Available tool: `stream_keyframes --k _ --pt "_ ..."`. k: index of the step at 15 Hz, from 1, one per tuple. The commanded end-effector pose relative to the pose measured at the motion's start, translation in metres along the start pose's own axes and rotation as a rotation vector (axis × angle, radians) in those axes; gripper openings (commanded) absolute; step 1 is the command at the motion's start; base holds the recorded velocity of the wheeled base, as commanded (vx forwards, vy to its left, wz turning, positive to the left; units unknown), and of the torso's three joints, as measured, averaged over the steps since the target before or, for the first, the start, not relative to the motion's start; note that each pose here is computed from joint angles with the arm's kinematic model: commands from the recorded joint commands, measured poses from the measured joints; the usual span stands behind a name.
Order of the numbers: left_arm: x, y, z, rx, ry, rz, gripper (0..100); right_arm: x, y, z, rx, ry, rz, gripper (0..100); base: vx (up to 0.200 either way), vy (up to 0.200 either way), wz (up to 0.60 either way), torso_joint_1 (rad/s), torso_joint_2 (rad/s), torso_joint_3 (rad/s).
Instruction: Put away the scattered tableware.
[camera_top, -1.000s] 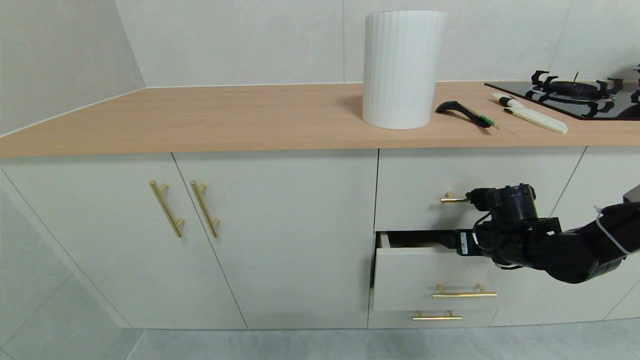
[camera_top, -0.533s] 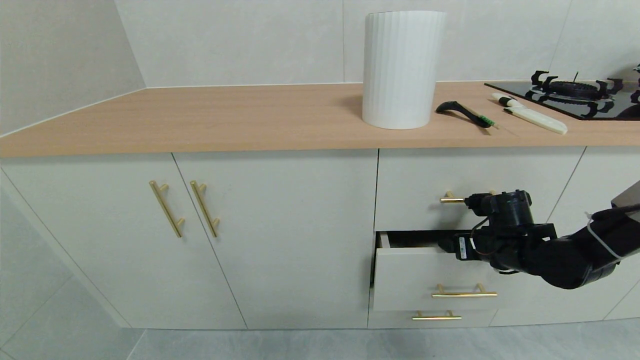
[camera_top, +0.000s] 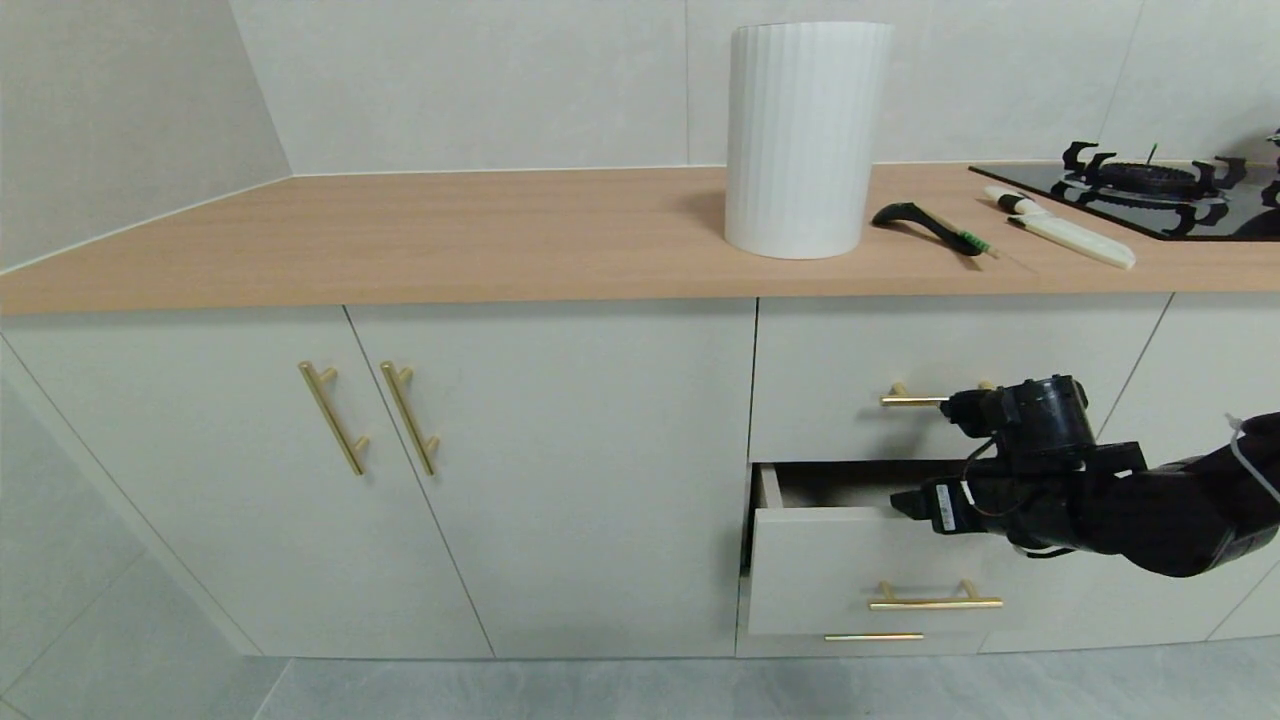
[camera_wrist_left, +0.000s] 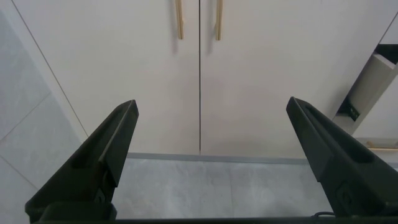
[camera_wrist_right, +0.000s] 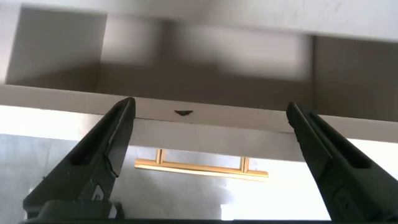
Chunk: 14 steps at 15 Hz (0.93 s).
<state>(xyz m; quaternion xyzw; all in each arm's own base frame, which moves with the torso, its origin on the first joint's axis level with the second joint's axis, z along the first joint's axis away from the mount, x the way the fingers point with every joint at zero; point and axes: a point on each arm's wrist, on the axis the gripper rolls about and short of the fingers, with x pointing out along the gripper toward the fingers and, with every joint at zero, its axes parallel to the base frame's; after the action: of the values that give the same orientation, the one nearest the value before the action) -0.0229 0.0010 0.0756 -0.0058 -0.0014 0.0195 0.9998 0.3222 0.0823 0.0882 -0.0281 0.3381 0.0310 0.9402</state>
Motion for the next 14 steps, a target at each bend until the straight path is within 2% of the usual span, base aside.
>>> stream_keyframes --k 1,9,14 --pt "0.0 0.0 0.0 0.001 0.001 0.001 100 -0.007 -0.001 0.003 -0.004 -0.005 0.008 100 0.0 0.0 0.0 0.0 0.0 0.0" --pt "0.0 0.0 0.0 -0.001 0.001 0.001 100 -0.018 -0.003 -0.007 -0.043 0.115 0.008 100 0.0 0.0 0.0 0.0 0.0 0.0" --pt "0.0 0.0 0.0 -0.001 0.001 0.001 100 -0.027 -0.004 -0.012 -0.063 0.229 0.002 100 0.0 0.0 0.0 0.0 0.0 0.0"
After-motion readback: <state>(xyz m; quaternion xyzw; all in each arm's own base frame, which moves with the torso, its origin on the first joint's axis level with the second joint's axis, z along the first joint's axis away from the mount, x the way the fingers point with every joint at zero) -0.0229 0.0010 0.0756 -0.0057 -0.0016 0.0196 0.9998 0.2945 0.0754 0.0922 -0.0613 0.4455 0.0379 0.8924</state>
